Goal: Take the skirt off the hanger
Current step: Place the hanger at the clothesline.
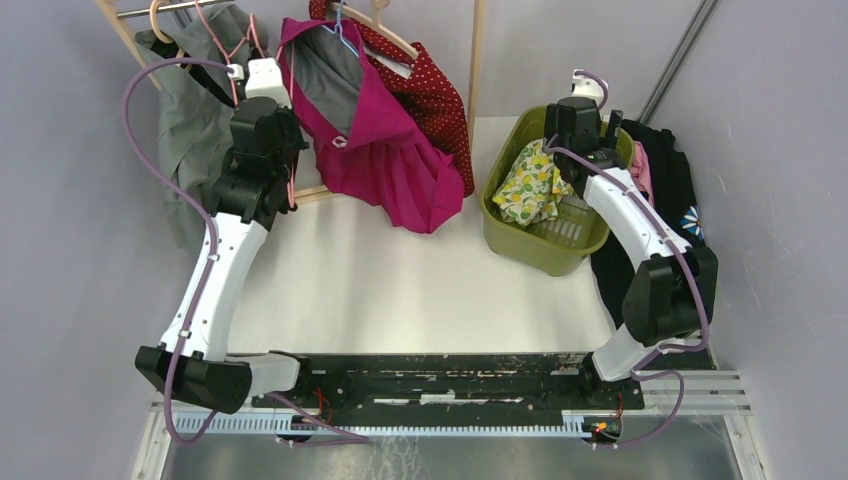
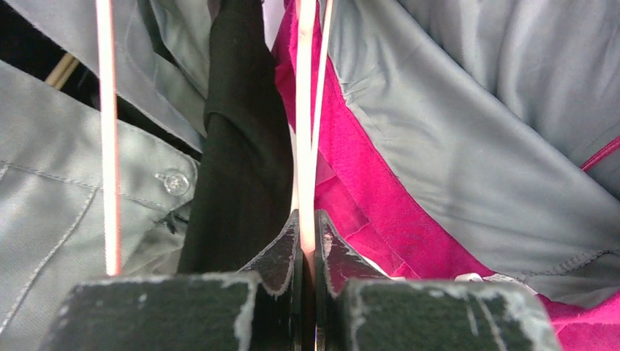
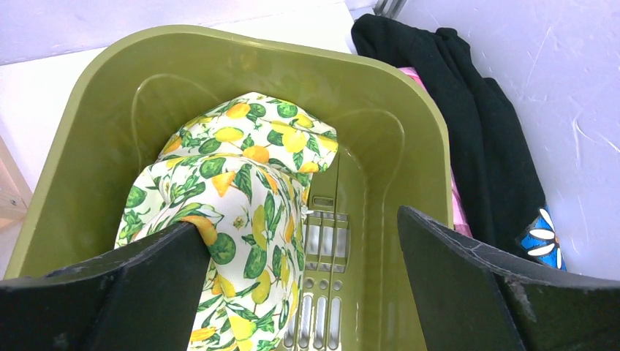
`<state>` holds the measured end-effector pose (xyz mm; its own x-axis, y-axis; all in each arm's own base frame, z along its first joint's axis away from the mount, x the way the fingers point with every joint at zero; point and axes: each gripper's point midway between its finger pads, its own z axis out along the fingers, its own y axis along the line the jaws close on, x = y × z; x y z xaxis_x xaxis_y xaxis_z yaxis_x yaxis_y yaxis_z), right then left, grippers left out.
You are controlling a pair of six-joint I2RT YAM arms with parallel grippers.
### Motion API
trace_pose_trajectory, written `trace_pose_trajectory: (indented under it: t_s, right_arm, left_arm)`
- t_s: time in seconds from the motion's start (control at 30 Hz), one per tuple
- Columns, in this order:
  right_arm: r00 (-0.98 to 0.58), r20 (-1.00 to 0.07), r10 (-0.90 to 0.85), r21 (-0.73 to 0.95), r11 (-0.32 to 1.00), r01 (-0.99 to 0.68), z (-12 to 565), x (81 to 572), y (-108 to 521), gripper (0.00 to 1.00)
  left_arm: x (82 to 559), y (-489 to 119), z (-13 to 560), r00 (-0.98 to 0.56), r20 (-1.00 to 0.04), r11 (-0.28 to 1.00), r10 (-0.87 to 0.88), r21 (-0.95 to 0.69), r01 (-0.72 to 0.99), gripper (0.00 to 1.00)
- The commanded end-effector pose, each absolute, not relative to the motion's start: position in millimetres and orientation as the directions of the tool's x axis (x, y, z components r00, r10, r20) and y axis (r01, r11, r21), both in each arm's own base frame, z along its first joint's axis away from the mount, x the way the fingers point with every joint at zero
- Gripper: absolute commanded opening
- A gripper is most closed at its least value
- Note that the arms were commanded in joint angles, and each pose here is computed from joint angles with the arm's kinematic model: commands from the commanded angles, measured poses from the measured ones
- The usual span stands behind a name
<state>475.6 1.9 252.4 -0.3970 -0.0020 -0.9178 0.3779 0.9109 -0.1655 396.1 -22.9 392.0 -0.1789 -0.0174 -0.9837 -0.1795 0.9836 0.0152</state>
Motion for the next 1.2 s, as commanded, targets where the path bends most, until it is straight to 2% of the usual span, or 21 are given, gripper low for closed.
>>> trace_pose_trajectory:
  t_s: [0.0,0.2,0.33,0.5,0.63,0.83,1.0,1.17]
  right_arm:
    - [-0.334,-0.942,0.018,-0.127,0.904,0.408,274.2,481.7,0.4,1.0]
    - [-0.338,-0.941,0.013,-0.134,0.903,0.409,271.3,481.1,-0.6,1.0]
    - [-0.34,-0.94,0.011,-0.141,0.898,0.417,269.9,480.4,-2.1,1.0]
    - [-0.356,-0.935,0.007,-0.153,0.894,0.421,261.2,476.0,-3.8,1.0]
    - [-0.368,-0.93,0.013,-0.156,0.892,0.425,253.5,472.6,-4.3,1.0]
    - [-0.371,-0.929,0.017,-0.15,0.896,0.418,250.2,470.4,1.0,1.0]
    - [-0.376,-0.926,0.015,-0.148,0.904,0.402,244.7,470.3,8.0,1.0]
    - [-0.381,-0.925,0.009,-0.152,0.908,0.391,240.5,474.0,11.5,1.0]
  left_arm:
    - [396.2,-5.6,446.5,-0.006,-0.999,0.966,-0.037,-0.034,-0.255,0.03]
    - [379.2,-37.8,460.7,0.026,-0.988,0.986,-0.151,-0.153,-0.066,0.03]
    - [356.8,-59.2,433.8,-0.04,-0.974,0.973,-0.222,-0.224,0.052,0.03]
    - [317.3,-65.3,406.5,-0.113,-0.967,0.964,-0.229,-0.241,0.112,0.03]
    - [299.1,-51.5,399.7,-0.121,-0.972,0.976,-0.202,-0.211,0.062,0.03]
    - [286.0,-42.3,429.9,-0.061,-0.981,0.982,-0.182,-0.185,0.047,0.03]
    - [289.1,-28.0,439.3,-0.017,-0.985,0.985,-0.17,-0.169,-0.026,0.03]
    - [307.4,0.0,441.1,0.001,-0.994,0.975,-0.11,-0.109,-0.194,0.03]
